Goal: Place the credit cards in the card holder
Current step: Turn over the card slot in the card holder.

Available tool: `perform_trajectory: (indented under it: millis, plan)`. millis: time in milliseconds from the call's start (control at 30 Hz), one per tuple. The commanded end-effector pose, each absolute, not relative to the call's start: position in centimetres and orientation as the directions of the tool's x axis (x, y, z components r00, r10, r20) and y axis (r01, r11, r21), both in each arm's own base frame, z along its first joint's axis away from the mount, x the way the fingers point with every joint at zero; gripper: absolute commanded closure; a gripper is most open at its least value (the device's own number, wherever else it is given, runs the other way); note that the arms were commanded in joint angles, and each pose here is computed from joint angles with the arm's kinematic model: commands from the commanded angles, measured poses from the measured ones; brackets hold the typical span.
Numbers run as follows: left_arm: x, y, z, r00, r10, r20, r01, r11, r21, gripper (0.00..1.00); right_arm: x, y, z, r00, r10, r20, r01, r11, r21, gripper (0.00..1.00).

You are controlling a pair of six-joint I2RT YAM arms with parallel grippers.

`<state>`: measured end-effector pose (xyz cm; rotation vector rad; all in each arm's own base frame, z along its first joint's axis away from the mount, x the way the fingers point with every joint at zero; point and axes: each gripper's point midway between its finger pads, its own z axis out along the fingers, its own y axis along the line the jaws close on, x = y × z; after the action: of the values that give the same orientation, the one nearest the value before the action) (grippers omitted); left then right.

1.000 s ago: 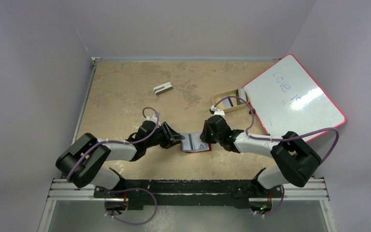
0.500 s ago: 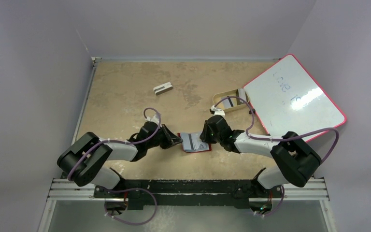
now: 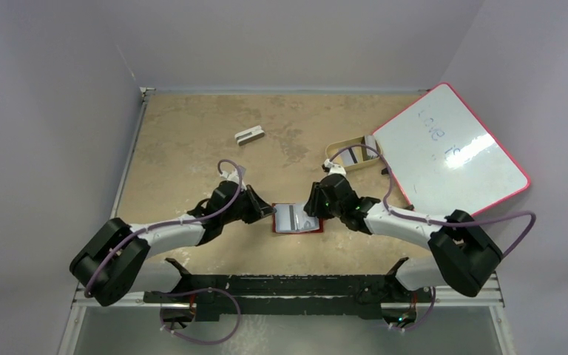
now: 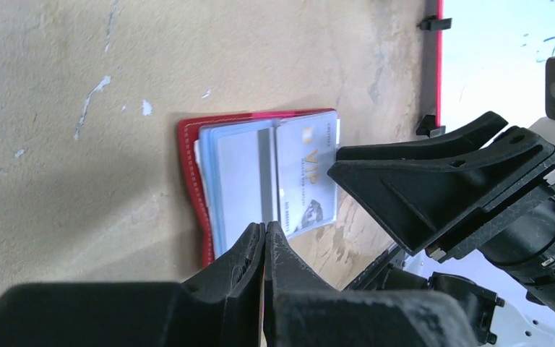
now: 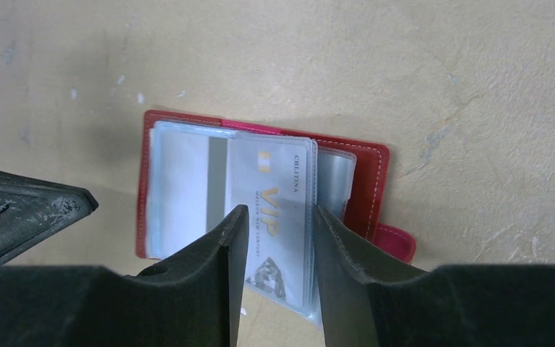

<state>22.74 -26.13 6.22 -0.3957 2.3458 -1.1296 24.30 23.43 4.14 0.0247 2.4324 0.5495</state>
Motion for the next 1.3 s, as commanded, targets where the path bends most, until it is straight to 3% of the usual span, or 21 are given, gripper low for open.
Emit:
perform_trajectory:
  millis: [0,200,367,500,867,1267]
  plan:
    - [23.7,-25.9,8.9,-0.8,-0.424,-0.424,0.052,0.656,-0.753,1.0,24.9,24.6,6.7,-0.772,0.167,-0.613,-0.151,0.89,0.431,0.6]
    - [23.8,-24.6,7.8,-0.803,-0.411,-0.432,-0.003,0.728,-0.686,1.0,24.7,24.3,6.3,-0.783,0.148,-0.604,-0.146,0.9,0.41,0.6]
    - [23.5,-23.1,5.3,-0.804,-0.433,-0.408,-0.099,0.774,-0.625,0.7,24.6,23.9,7.0,-0.772,0.157,-0.616,-0.145,0.9,0.41,0.59]
    - [23.4,-24.2,4.7,-0.811,-0.442,-0.384,-0.081,0.734,-0.674,0.62,24.3,23.0,6.4,-0.774,0.142,-0.617,-0.135,0.916,0.379,0.6]
    - [23.5,-27.0,3.8,-0.818,-0.5,-0.286,-0.075,0.585,-0.808,0.59,23.9,22.0,3.4,-0.789,0.151,-0.596,-0.086,0.933,0.35,0.6]
    - [23.5,-27.6,4.2,-0.807,-0.517,-0.285,-0.066,0.559,-0.827,0.6,23.6,22.1,2.4,-0.803,0.151,-0.576,-0.077,0.933,0.353,0.6]
